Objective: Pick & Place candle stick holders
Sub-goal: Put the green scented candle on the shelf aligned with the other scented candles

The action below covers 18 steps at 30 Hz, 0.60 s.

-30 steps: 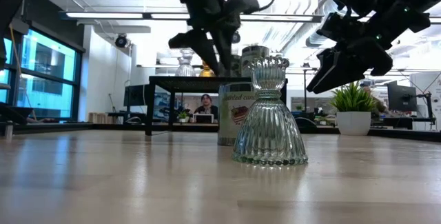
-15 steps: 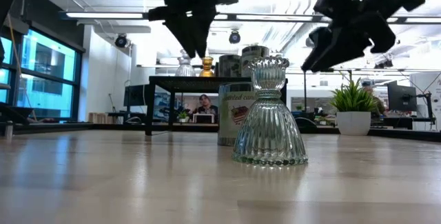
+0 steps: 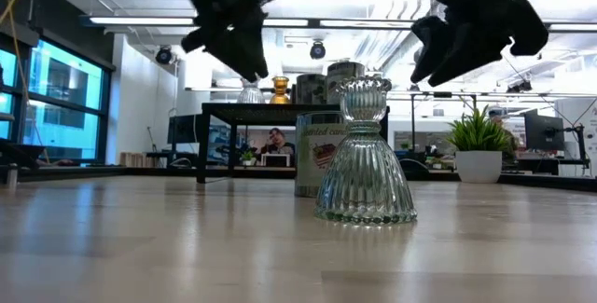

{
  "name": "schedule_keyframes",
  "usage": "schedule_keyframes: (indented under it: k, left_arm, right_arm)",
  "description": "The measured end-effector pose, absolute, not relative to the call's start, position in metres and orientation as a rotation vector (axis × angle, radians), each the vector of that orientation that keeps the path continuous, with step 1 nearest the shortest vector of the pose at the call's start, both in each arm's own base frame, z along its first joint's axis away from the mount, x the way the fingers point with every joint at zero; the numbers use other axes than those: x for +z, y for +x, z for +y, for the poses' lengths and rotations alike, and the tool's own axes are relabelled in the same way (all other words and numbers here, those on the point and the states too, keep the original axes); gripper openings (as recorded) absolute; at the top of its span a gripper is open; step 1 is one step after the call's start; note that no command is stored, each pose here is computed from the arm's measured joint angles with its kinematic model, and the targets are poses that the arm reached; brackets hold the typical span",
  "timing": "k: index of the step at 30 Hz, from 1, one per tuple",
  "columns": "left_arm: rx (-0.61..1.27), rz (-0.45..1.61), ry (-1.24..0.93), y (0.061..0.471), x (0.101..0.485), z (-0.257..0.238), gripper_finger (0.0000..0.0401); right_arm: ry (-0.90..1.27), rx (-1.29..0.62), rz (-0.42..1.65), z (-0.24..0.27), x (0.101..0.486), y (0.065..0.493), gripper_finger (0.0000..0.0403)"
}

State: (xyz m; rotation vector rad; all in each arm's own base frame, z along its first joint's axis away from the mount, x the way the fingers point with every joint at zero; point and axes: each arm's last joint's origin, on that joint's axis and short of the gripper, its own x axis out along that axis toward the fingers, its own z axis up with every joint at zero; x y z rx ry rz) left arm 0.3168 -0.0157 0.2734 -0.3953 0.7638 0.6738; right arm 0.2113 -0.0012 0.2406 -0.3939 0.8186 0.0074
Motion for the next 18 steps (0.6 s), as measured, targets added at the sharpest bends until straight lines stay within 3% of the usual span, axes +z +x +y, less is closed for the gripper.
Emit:
schedule_keyframes:
  k: [6, 18]
  left_arm:
    - [0.531, 0.541, -0.405, 0.288, 0.254, -0.013, 0.0115]
    - [0.276, 0.224, -0.364, 0.239, 0.203, 0.021, 0.0115]
  right_arm:
    - [-0.451, 0.105, 0.868, 0.006, 0.247, 0.226, 0.0199]
    - [-0.558, 0.342, 1.027, 0.03, 0.219, 0.267, 0.0199]
